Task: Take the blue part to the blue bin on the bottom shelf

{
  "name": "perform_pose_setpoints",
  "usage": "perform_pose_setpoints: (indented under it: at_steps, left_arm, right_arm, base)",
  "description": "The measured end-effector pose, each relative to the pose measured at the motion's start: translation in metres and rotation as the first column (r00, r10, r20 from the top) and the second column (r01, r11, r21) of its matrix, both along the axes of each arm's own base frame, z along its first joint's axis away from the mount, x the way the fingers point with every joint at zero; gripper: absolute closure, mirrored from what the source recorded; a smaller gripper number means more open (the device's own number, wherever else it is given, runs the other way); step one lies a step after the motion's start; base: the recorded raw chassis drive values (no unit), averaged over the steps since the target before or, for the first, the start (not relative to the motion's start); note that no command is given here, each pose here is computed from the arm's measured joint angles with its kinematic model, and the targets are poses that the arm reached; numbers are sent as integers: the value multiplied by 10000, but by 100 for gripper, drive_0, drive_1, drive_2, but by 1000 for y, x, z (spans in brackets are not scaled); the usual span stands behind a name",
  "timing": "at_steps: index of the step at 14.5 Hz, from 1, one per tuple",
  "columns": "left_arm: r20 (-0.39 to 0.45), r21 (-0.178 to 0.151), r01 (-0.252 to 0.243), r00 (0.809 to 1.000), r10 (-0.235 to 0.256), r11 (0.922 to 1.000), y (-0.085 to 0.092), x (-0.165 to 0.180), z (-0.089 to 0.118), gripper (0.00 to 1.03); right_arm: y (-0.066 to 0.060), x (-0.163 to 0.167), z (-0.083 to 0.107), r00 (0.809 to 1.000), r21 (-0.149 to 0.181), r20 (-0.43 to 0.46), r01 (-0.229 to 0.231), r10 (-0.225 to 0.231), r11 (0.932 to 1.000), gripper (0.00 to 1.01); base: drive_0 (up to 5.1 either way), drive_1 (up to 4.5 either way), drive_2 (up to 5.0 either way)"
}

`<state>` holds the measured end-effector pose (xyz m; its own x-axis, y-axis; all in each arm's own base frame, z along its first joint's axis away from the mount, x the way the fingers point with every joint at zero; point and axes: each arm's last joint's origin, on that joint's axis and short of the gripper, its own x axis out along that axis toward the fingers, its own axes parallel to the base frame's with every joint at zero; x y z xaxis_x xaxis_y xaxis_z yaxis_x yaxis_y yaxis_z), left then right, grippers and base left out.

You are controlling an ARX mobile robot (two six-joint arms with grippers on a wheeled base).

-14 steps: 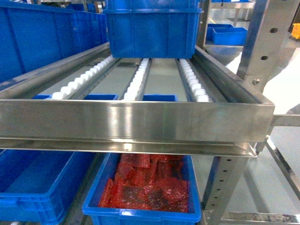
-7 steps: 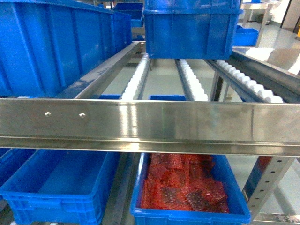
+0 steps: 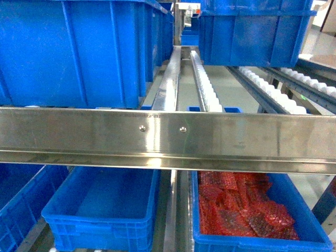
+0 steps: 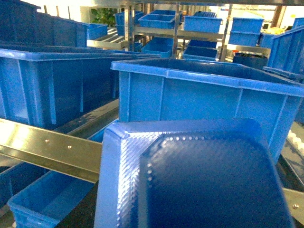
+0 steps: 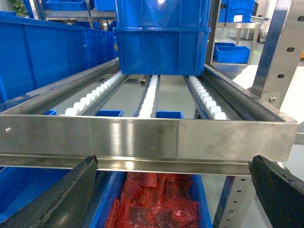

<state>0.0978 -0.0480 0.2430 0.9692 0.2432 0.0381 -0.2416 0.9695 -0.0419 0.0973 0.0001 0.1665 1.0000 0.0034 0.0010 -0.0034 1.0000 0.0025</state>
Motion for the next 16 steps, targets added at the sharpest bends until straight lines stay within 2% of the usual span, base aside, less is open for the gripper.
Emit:
perform_pose_setpoints:
  at_steps: [16]
  left_arm:
    - [-19,19,91,10000,-91,10000,-1,0,0,59]
  right_arm:
    - [0,0,0,10000,0,27,31,-31,10000,3]
  base:
    - [0,0,0]
